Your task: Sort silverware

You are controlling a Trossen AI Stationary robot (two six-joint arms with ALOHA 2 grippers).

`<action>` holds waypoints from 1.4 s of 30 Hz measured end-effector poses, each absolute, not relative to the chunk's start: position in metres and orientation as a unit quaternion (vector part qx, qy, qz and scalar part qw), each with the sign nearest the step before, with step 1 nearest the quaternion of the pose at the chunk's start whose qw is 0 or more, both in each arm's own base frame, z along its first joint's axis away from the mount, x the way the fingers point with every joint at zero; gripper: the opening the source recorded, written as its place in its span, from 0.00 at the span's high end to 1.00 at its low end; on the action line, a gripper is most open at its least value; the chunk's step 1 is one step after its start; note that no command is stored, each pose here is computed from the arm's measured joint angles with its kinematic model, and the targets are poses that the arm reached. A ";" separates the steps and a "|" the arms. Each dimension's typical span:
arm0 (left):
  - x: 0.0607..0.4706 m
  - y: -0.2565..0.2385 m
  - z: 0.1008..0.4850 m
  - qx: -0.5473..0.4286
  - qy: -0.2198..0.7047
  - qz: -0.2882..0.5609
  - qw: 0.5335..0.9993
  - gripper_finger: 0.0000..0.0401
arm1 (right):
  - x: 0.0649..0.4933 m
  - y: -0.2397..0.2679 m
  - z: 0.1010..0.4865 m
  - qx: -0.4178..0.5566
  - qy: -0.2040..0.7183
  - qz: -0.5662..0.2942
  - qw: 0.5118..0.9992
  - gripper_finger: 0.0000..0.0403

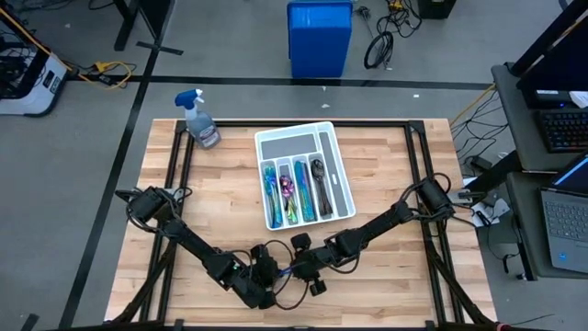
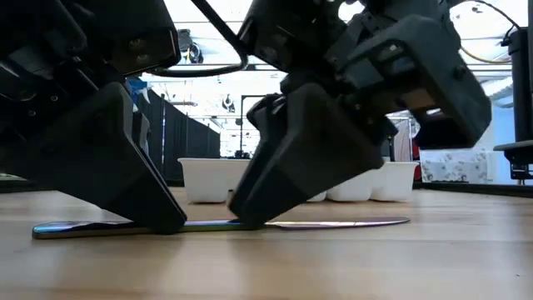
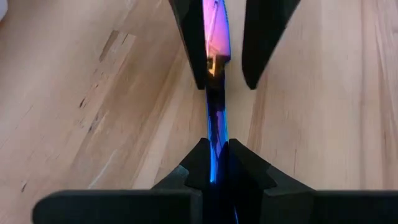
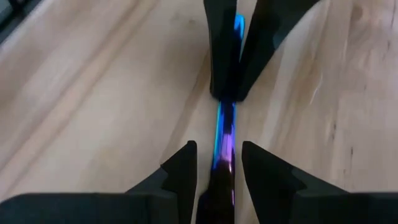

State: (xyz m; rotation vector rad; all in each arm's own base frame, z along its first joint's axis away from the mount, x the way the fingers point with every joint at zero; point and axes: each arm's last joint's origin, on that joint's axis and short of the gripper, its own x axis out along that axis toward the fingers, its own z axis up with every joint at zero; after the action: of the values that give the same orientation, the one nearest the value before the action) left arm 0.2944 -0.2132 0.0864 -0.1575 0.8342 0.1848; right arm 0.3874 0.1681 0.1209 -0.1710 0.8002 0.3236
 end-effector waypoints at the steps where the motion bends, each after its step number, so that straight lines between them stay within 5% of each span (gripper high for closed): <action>1: 0.295 -0.213 0.086 -0.075 0.404 0.090 0.907 0.93 | 0.388 0.168 0.119 -0.082 0.388 0.156 0.905 0.72; 9: 0.295 -0.213 0.086 -0.074 0.402 0.093 0.908 0.93 | 0.391 0.167 0.108 -0.065 0.395 0.149 0.904 0.73; 23: 0.302 -0.218 0.095 -0.042 0.393 0.080 0.915 0.93 | 0.392 0.163 0.107 -0.035 0.405 0.136 0.903 0.96; 35: 0.302 -0.218 0.095 -0.044 0.393 0.082 0.915 0.93 | 0.391 0.163 0.109 -0.048 0.403 0.137 0.904 0.72; 42: 0.302 -0.218 0.098 -0.045 0.391 0.081 0.916 0.93 | 0.391 0.163 0.109 -0.047 0.403 0.137 0.904 0.71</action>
State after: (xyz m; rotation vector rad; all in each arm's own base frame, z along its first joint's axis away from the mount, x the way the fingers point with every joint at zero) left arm 0.3025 -0.2183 0.0978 -0.0936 0.8045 0.1660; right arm 0.3909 0.1625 0.1091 -0.0979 0.8323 0.2836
